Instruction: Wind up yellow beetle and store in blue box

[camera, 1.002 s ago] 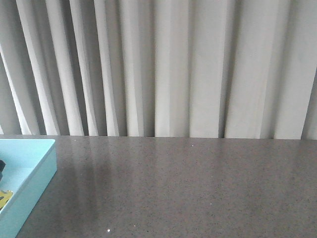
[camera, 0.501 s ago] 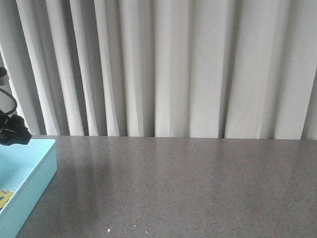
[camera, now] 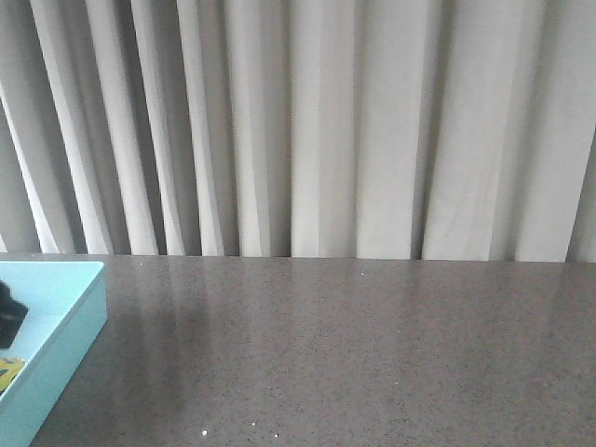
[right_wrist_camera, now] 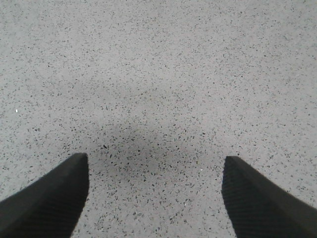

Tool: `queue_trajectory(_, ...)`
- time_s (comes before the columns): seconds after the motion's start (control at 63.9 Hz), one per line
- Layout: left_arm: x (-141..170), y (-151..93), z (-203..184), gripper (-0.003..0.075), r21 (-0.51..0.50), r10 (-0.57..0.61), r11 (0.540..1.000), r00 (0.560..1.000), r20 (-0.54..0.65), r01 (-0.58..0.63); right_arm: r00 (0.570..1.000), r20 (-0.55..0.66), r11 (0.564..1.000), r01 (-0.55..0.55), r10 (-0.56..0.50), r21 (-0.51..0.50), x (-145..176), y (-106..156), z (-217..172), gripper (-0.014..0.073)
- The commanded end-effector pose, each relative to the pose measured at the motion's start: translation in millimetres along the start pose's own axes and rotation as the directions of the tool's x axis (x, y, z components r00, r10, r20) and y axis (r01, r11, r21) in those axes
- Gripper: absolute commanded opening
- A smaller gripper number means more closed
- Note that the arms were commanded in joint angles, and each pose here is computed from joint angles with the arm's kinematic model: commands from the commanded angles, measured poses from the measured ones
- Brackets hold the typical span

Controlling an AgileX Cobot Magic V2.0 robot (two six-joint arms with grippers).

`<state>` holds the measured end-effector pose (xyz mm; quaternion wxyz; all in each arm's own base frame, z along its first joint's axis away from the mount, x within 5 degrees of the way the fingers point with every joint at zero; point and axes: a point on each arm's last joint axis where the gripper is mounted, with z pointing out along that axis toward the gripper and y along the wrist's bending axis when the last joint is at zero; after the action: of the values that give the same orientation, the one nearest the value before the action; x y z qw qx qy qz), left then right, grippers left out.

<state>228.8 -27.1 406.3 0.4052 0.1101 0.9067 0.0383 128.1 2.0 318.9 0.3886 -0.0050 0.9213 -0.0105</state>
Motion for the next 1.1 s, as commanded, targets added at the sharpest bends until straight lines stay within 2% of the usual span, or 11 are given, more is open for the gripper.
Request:
queue_trajectory(0.0,15.8,-2.1,-22.5,0.0504,-0.002,-0.041,0.999,0.983,0.180,0.042,0.997,0.081,1.000,0.001,-0.001,-0.003,-10.3,0.1,-5.8,0.0542)
queue_trajectory(0.204,85.0,-10.2,-31.8,0.0504,0.015,-0.113,0.994,0.975,0.191,0.112,0.997,0.083,1.000,0.001,-0.001,-0.003,-10.5,0.1,-5.8,0.0542)
queue_trajectory(0.439,131.7,-17.0,-34.5,0.0492,0.056,-0.216,0.976,0.931,0.293,0.209,0.997,0.083,1.000,0.000,0.001,-0.003,-10.5,0.1,-5.8,0.0542)
queue_trajectory(0.564,142.0,-19.2,-31.4,0.0402,0.073,-0.237,0.971,0.913,0.333,0.226,0.997,0.082,1.000,-0.004,0.004,-0.004,-10.4,0.2,-5.8,0.0542)
queue_trajectory(0.658,145.0,-19.6,-28.5,0.0281,0.067,-0.229,0.973,0.916,0.331,0.219,0.997,0.079,1.000,-0.004,0.005,-0.004,-10.1,0.2,-5.8,0.0517)
queue_trajectory(0.799,144.7,-19.5,-28.6,0.0095,0.066,-0.226,0.974,0.915,0.334,0.216,0.997,0.075,1.000,-0.006,0.006,-0.005,-9.7,0.3,-5.8,0.0382)
queue_trajectory(0.893,144.8,-19.6,-28.6,-0.0009,0.067,-0.228,0.974,0.915,0.333,0.218,0.997,0.075,1.000,-0.005,0.005,-0.005,-9.7,0.3,-5.8,0.0238)
queue_trajectory(1.081,144.9,-19.7,-28.5,-0.0006,0.067,-0.227,0.974,0.916,0.332,0.217,0.997,0.074,1.000,-0.004,0.004,-0.005,-9.7,0.2,-5.8,-0.0012)
